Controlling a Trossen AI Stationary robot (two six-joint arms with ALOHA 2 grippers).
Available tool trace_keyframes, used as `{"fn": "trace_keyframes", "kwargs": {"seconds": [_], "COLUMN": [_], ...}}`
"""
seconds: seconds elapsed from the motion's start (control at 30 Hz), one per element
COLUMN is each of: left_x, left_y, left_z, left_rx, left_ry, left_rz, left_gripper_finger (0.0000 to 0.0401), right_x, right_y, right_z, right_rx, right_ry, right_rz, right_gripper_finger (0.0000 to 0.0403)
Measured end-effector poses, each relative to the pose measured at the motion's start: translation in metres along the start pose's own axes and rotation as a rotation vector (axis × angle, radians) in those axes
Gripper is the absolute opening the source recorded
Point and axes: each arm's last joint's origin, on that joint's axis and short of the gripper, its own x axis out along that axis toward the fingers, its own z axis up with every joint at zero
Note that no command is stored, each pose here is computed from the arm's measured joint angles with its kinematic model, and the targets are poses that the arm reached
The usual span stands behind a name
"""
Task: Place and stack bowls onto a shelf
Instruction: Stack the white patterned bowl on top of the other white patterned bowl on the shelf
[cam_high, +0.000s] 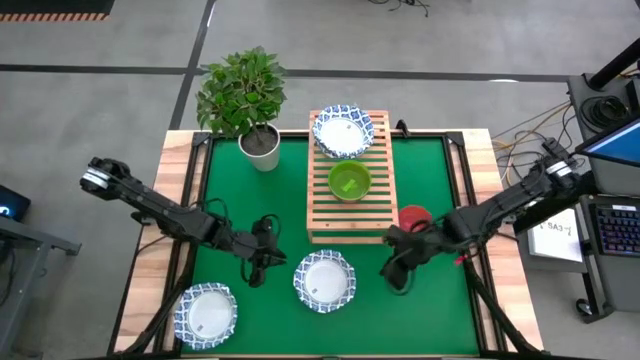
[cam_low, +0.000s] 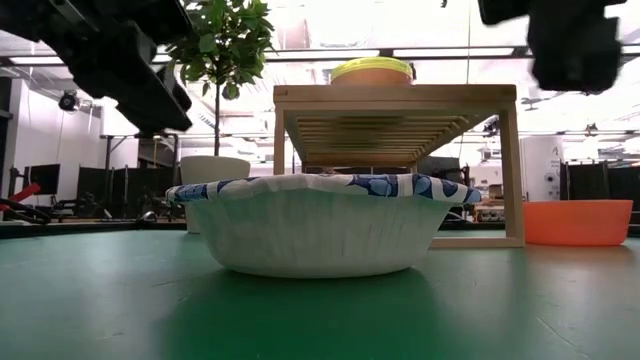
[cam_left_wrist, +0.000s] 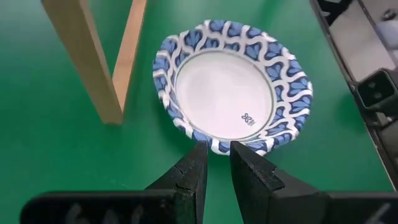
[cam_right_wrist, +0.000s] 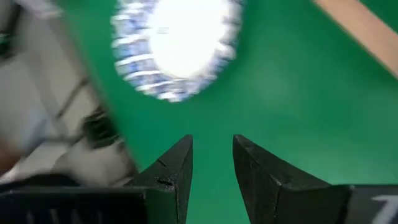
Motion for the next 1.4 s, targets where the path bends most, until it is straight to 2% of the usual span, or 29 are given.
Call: {"fn": "trace_keyframes", "kwargs": {"seconds": [0.1,0.2,0.33,0.57,0.73,1.0,1.17,1.4], "left_x": [-0.007,-0.013,-0.021,-0.028,-0.028,-0.025,-0.023,-0.023], "left_y": [0.000,0.000,0.001,0.001,0.001,0.001,0.001,0.000], "left_z": [0.004,0.006,0.009,0.010,0.010,0.009,0.008,0.009], "left_rx": [0.049,0.079,0.091,0.055,0.041,0.031,0.033,0.052], "left_ry": [-0.035,-0.055,-0.078,-0.085,-0.085,-0.074,-0.063,-0.070], "left_rz": [0.000,-0.003,-0.011,-0.026,-0.027,-0.023,-0.019,-0.019], "left_gripper_finger": [0.0052,0.0052,0.0052,0.0052,0.0052,0.0052,0.0052,0.0052], "right_x": [0.012,0.029,0.051,0.090,0.114,0.136,0.142,0.144], "right_y": [0.010,0.024,0.040,0.051,0.050,0.043,0.043,0.045], "right_z": [0.004,0.007,0.016,0.021,0.021,0.017,0.014,0.013], "right_rx": [0.084,0.089,0.099,0.069,0.058,0.041,0.028,-0.003], "right_ry": [0.022,0.054,0.034,-0.053,-0.051,-0.111,-0.130,-0.147], "right_rz": [-0.130,-0.149,-0.188,-0.351,-0.404,-0.480,-0.476,-0.468], "right_gripper_finger": [0.0105,0.0115,0.0152,0.0209,0.0214,0.0213,0.0174,0.0045]}}
